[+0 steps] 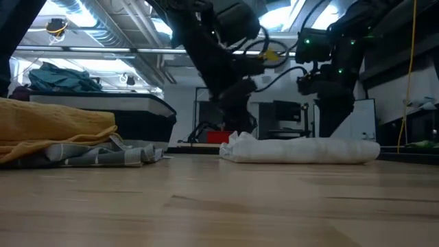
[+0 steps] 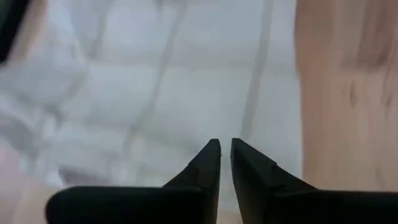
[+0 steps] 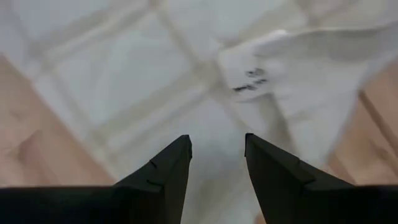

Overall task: Fold towel
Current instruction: Stack the stacked towels on top of the white towel

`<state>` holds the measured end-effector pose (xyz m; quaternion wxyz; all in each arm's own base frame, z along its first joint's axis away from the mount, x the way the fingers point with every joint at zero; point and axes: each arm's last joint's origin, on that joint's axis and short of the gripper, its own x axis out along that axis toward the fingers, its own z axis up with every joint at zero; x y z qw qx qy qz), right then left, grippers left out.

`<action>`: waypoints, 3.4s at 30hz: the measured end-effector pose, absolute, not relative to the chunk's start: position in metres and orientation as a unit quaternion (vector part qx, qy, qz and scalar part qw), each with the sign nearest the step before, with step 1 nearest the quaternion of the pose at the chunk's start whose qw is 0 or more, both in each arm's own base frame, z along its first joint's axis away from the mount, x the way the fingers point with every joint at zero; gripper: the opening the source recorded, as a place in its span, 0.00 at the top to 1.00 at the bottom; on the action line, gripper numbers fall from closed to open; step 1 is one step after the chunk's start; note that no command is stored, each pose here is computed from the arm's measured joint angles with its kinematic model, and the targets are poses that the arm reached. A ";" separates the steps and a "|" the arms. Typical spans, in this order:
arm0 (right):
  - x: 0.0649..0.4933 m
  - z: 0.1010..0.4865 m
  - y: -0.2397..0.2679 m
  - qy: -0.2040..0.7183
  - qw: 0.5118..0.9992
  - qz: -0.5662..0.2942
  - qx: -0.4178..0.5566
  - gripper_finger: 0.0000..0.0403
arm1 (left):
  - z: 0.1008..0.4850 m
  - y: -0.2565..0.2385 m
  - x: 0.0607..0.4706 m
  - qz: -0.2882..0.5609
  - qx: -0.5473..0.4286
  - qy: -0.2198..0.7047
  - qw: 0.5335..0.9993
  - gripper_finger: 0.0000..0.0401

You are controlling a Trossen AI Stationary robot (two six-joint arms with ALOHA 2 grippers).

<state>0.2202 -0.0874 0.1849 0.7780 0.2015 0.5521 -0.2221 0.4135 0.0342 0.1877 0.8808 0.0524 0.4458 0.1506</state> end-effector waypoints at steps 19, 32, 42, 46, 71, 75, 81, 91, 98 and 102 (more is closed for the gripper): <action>0.232 0.187 -0.072 0.508 0.785 -0.313 0.166 0.60 | 0.127 0.022 0.430 0.141 0.026 0.477 0.867 1.00; 0.259 0.150 -0.071 0.527 0.783 -0.274 0.182 0.60 | 0.125 -0.017 0.430 0.094 0.053 0.481 0.870 0.99; 0.232 0.142 -0.075 0.599 0.682 -0.408 0.095 0.60 | 0.119 -0.032 0.416 0.074 0.070 0.543 0.833 0.99; 0.224 0.144 -0.080 0.595 0.649 -0.465 0.088 0.60 | 0.119 -0.038 0.414 0.071 0.077 0.550 0.828 1.00; 0.198 0.244 -0.017 0.413 0.825 -0.256 0.290 0.60 | 0.234 -0.045 0.367 0.100 0.092 0.502 0.854 0.99; 0.207 0.242 0.009 0.413 0.841 -0.205 0.284 0.60 | 0.226 -0.056 0.358 0.064 0.086 0.547 0.830 0.99; 0.223 0.234 0.043 0.409 0.857 -0.148 0.277 0.60 | 0.227 -0.072 0.351 0.050 0.089 0.559 0.823 0.99; 0.239 0.213 0.059 0.424 0.859 -0.153 0.243 0.60 | 0.230 -0.080 0.361 0.042 0.082 0.513 0.853 0.99; 0.243 0.205 0.054 0.395 0.866 -0.238 0.195 0.60 | 0.231 -0.072 0.375 0.064 0.078 0.464 0.880 0.99; 0.243 0.202 0.053 0.403 0.861 -0.244 0.191 0.60 | 0.229 -0.068 0.375 0.086 0.043 0.469 0.878 0.99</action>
